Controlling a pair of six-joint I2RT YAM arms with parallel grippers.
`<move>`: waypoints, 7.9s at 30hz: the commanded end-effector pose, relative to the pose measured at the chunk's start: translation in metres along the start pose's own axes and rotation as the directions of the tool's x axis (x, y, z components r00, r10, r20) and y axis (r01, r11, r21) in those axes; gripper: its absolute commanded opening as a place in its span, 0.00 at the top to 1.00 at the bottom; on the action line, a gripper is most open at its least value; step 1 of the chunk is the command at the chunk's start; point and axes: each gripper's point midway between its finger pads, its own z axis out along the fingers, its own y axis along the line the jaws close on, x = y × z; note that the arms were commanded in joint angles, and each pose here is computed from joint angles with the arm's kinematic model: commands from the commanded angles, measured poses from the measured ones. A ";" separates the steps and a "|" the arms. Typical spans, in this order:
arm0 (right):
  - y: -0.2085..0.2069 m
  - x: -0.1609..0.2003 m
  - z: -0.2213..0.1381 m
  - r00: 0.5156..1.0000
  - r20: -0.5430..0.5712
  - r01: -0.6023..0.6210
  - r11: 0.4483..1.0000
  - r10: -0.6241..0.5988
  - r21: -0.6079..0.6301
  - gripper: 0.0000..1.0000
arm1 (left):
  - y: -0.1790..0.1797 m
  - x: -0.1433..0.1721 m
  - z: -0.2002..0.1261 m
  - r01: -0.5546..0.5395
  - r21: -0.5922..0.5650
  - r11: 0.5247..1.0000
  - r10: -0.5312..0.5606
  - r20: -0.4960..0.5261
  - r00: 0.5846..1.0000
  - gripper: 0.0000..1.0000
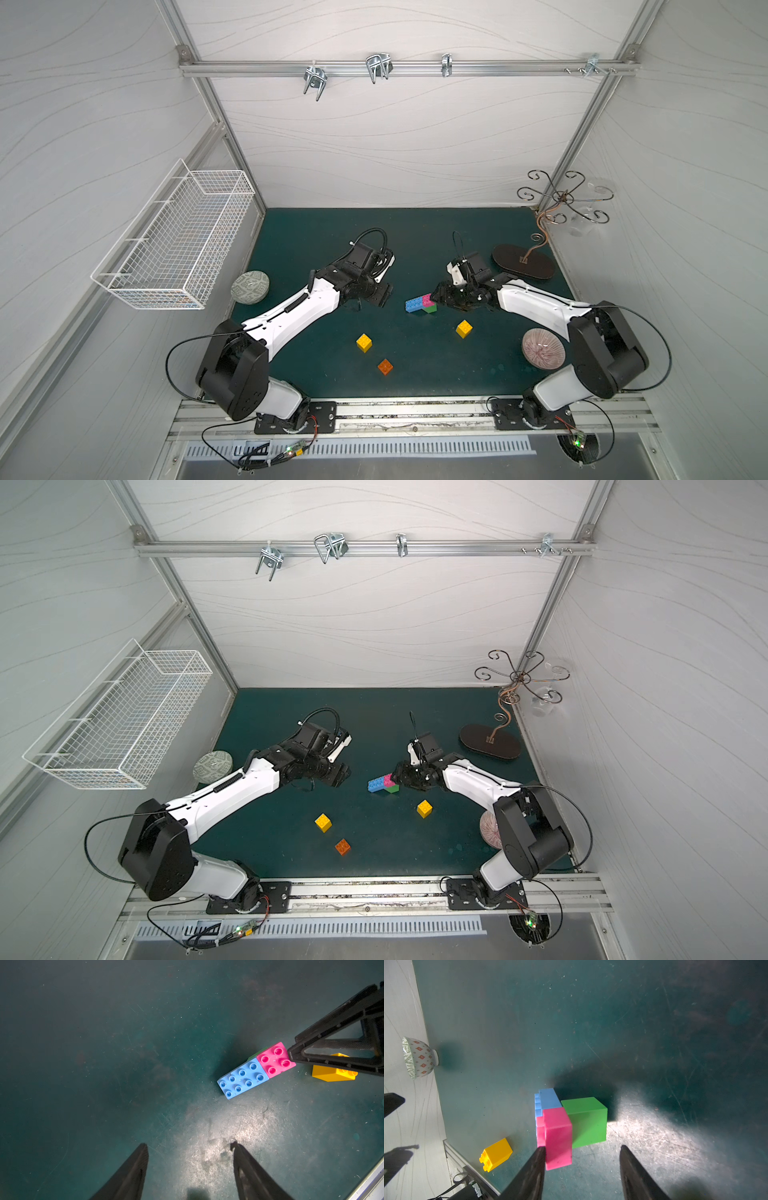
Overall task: Assemble the number 4 with lego
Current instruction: Adjust the lego brick at the center of the board, then pick up the lego brick from the center of the board, then assemble the lego brick with the lego brick.
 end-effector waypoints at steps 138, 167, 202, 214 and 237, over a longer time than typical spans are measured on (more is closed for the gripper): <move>0.010 0.034 -0.069 0.984 -0.102 -0.089 0.903 0.145 0.420 1.00 | 0.002 0.021 -0.051 0.123 -0.018 0.992 -0.120 0.119 0.986 0.32; 0.017 -0.004 -0.027 0.960 0.076 -0.266 0.799 0.268 0.539 1.00 | 0.005 0.025 -0.050 0.140 -0.033 0.990 -0.135 0.128 0.983 0.32; 0.010 0.006 -0.009 0.961 0.073 -0.260 0.787 0.266 0.560 1.00 | 0.005 0.025 -0.050 0.141 -0.034 0.989 -0.135 0.131 0.982 0.32; 0.018 0.000 -0.022 0.961 0.116 -0.274 0.801 0.252 0.533 1.00 | 0.005 0.024 -0.051 0.141 -0.033 0.989 -0.135 0.134 0.982 0.32; 0.020 0.003 -0.020 0.958 0.118 -0.284 0.803 0.261 0.525 1.00 | 0.006 0.024 -0.051 0.139 -0.034 0.990 -0.133 0.138 0.981 0.31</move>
